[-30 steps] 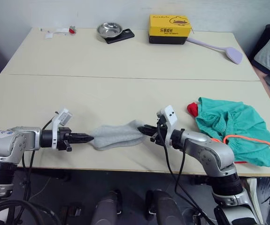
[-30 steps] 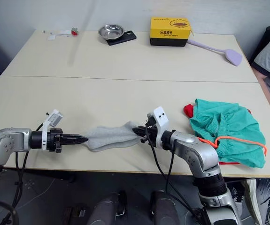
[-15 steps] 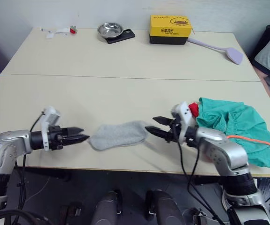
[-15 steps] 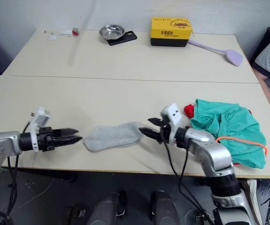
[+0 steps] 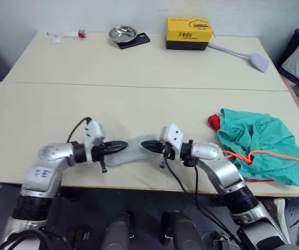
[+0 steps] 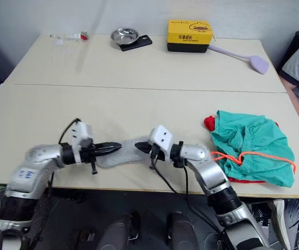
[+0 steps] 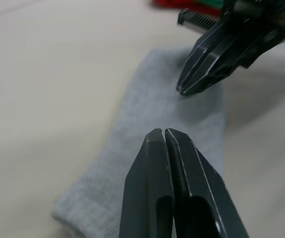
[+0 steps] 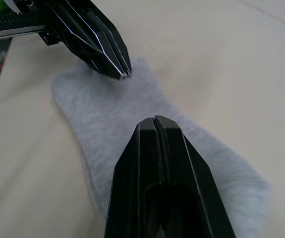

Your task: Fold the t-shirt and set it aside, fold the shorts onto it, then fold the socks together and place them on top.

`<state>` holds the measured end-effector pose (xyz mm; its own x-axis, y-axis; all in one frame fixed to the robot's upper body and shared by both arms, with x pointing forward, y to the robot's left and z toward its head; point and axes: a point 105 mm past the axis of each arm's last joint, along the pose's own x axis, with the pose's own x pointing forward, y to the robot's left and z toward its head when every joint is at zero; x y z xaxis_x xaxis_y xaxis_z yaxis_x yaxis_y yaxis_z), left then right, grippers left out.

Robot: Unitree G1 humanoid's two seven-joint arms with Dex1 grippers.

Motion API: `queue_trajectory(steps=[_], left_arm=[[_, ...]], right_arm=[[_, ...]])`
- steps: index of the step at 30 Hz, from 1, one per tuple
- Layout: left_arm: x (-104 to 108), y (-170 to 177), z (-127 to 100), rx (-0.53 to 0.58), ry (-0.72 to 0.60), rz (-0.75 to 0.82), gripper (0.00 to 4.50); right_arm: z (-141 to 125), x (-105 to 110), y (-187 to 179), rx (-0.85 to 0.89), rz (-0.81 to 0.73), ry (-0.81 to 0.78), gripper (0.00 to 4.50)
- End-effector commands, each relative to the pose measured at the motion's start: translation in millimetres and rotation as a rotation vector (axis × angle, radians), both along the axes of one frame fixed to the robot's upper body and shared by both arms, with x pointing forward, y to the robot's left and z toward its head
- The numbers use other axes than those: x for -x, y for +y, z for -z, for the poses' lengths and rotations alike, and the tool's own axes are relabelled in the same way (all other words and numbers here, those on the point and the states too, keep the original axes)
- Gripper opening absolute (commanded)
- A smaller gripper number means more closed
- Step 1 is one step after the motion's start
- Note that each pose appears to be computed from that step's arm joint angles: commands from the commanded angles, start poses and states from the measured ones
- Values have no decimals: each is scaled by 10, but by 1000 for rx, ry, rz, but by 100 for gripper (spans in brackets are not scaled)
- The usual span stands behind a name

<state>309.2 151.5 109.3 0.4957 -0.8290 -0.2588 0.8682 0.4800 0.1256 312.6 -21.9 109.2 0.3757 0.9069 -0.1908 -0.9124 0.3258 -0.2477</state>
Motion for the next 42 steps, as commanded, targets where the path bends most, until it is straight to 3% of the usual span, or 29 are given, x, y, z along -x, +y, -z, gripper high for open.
queue_trajectory(steps=[1, 5, 11, 17, 20, 23, 28, 31, 35, 39, 42], left_arm=[[-90, 66, 146, 6, -43, -100, 1], [-143, 177, 279, 1, -34, -198, 1], [-20, 232, 319, 3, -8, -156, 1], [10, 108, -61, 160, -111, -59, 1], [118, 1, -202, 142, -114, 72, 0], [109, -22, -263, 97, -138, 113, 0], [-16, -28, -197, 31, -135, 123, 0], [-78, -45, -78, 23, -95, 123, 0], [-117, -35, 116, -40, -69, 135, 0], [-159, -77, 159, -24, -69, 136, 0], [-161, -115, 160, -22, -76, 148, 0]], right_arm=[[111, -54, -65, 51, 47, -52, 0], [132, -107, -216, 31, 133, -43, 0], [22, -148, -492, -79, 240, 24, 0], [-323, 89, -536, -360, 142, 228, 0], [-384, 191, -575, -390, 127, 398, 60], [-317, 170, -624, -343, 204, 544, 167], [-79, 106, -650, -298, 351, 789, 344], [-27, 126, -505, -301, 328, 883, 444], [-12, 135, -312, -307, 301, 960, 449], [45, 122, -175, -276, 305, 997, 449], [29, 39, -154, -305, 337, 989, 390]])
